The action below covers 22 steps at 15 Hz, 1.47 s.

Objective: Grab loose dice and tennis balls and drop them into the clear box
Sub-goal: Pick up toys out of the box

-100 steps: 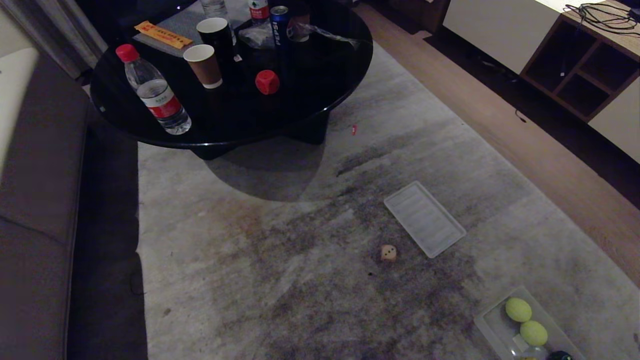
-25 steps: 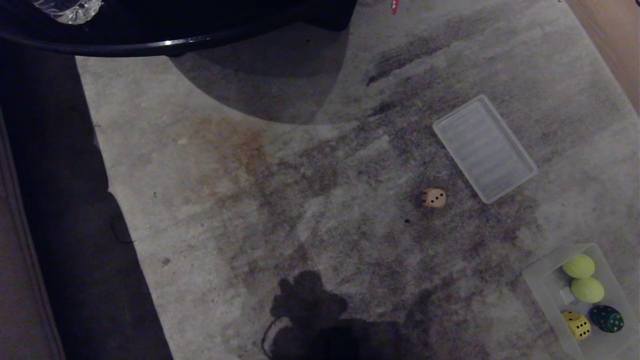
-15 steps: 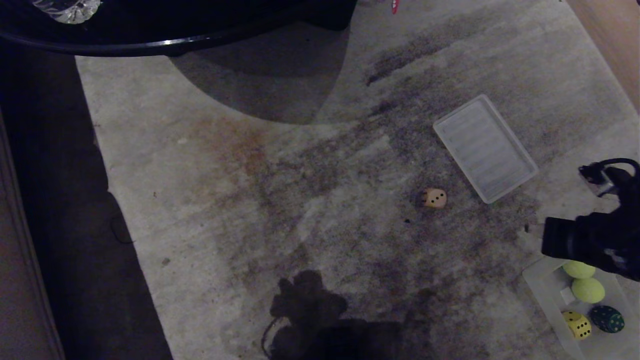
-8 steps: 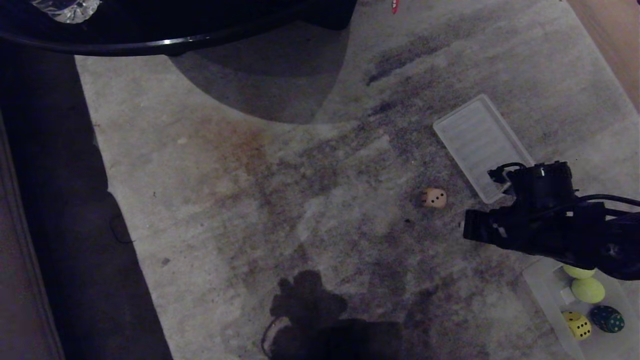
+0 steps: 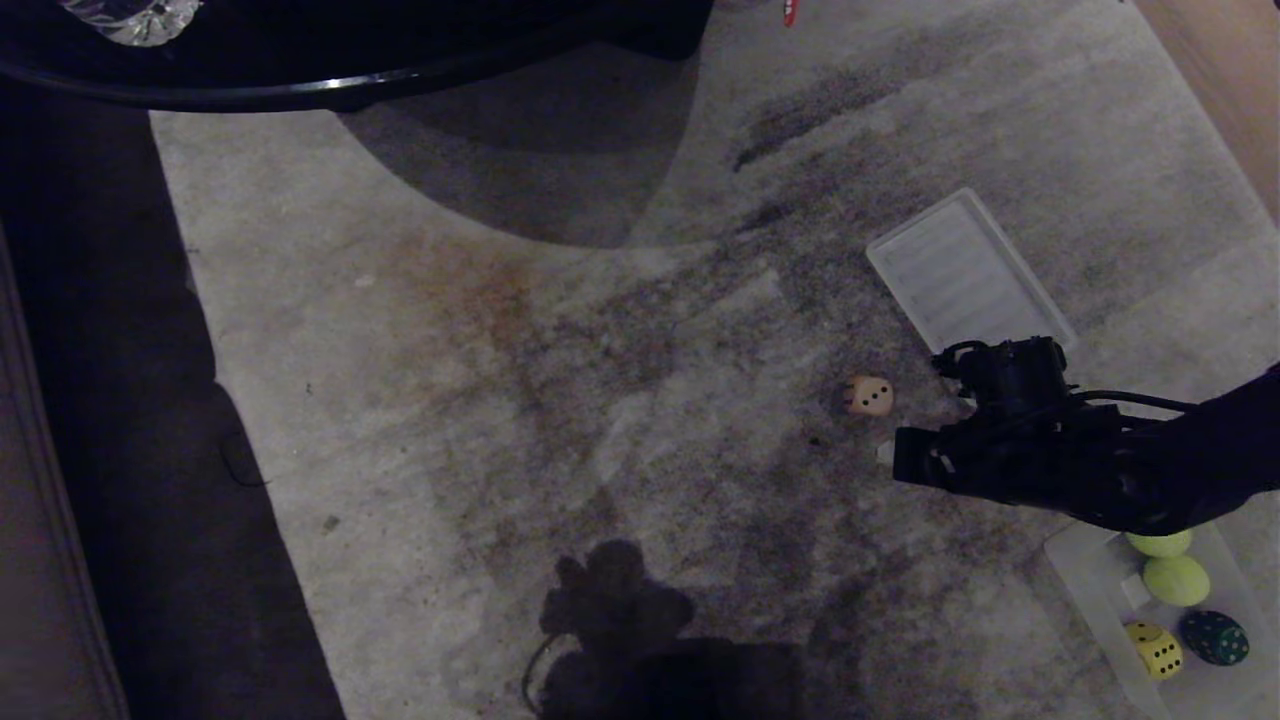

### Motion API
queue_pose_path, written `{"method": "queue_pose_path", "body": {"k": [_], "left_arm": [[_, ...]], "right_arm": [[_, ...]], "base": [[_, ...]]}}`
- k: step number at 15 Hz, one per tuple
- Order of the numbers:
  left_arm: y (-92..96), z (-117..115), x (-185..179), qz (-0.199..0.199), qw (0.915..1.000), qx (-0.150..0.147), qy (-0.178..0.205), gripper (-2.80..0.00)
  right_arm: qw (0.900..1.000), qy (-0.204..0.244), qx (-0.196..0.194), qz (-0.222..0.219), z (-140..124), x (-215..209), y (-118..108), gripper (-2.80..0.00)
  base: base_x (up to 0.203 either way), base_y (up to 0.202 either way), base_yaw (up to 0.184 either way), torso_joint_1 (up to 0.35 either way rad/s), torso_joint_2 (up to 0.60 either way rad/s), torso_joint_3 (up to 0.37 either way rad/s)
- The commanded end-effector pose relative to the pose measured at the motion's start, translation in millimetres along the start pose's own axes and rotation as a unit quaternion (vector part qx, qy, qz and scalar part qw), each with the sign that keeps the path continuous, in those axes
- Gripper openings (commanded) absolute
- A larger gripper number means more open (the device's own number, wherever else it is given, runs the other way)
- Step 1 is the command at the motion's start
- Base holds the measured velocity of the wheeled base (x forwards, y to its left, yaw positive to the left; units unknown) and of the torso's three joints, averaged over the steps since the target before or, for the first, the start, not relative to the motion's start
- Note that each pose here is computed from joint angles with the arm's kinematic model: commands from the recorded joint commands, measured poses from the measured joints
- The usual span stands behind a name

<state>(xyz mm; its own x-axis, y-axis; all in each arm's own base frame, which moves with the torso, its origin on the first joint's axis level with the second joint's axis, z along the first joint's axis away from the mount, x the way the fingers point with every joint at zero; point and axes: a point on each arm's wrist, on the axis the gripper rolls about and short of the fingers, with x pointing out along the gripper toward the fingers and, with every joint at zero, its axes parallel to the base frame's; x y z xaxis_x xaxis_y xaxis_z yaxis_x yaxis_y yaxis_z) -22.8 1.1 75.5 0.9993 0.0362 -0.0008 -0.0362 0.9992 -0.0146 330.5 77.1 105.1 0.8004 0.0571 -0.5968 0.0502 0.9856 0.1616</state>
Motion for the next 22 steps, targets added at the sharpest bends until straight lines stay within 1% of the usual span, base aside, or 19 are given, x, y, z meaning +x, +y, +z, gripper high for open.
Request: {"method": "queue_pose_path", "body": {"k": [1, 4, 5, 6, 8, 12, 15, 17, 21, 22], "left_arm": [[0.0, -0.4, 0.1, 0.0, 1.0, 0.0, 0.0, -2.8], [0.0, -0.4, 0.1, 0.0, 1.0, 0.0, 0.0, -2.8], [0.0, -0.4, 0.1, 0.0, 1.0, 0.0, 0.0, -2.8], [0.0, -0.4, 0.1, 0.0, 1.0, 0.0, 0.0, -2.8], [0.0, -0.4, 0.1, 0.0, 1.0, 0.0, 0.0, -2.8], [0.0, -0.4, 0.1, 0.0, 1.0, 0.0, 0.0, -2.8], [0.0, -0.4, 0.1, 0.0, 1.0, 0.0, 0.0, -2.8], [0.0, -0.4, 0.1, 0.0, 1.0, 0.0, 0.0, -2.8], [0.0, -0.4, 0.1, 0.0, 1.0, 0.0, 0.0, -2.8], [0.0, -0.4, 0.1, 0.0, 1.0, 0.0, 0.0, -2.8]], "right_arm": [[1.0, -0.007, 0.005, -0.025, 1.1, 20.0, 0.6, 0.0], [0.998, -0.051, 0.013, -0.021, 7.2, 37.3, 3.4, 0.0], [0.998, -0.059, 0.021, -0.019, 10.6, 39.7, 5.1, 0.0], [0.997, -0.067, 0.038, -0.015, 15.4, 41.1, 7.1, 0.0], [0.997, -0.067, 0.046, -0.017, 15.3, 50.3, 8.3, 0.0], [0.995, -0.075, 0.048, -0.037, 16.7, 67.9, 9.6, 0.0], [0.992, -0.099, 0.054, -0.053, 25.8, 81.6, 11.7, 0.0], [0.991, -0.104, 0.055, -0.059, 27.6, 88.7, 12.8, 0.0], [0.992, -0.098, 0.054, -0.06, 23.7, 92.9, 12.2, 0.0], [0.992, -0.097, 0.053, -0.062, 22.2, 95.4, 12.0, -0.6]], "base": [[0.0, 0.0, 0.0, 0.0, 0.0, 0.0], [0.0, 0.0, 0.0, 0.0, 0.0, 0.0], [0.0, 0.0, 0.0, 0.0, 0.0, 0.0], [0.0, 0.0, 0.0, 0.0, 0.0, 0.0], [0.0, 0.0, 0.0, 0.0, 0.0, 0.0], [0.0, 0.0, 0.0, 0.0, 0.0, 0.0], [0.0, 0.0, 0.0, 0.0, 0.0, 0.0], [0.0, 0.0, 0.0, 0.0, 0.0, 0.0], [0.0, 0.0, 0.0, 0.0, 0.0, 0.0], [0.0, 0.0, 0.0, 0.0, 0.0, 0.0]]}}
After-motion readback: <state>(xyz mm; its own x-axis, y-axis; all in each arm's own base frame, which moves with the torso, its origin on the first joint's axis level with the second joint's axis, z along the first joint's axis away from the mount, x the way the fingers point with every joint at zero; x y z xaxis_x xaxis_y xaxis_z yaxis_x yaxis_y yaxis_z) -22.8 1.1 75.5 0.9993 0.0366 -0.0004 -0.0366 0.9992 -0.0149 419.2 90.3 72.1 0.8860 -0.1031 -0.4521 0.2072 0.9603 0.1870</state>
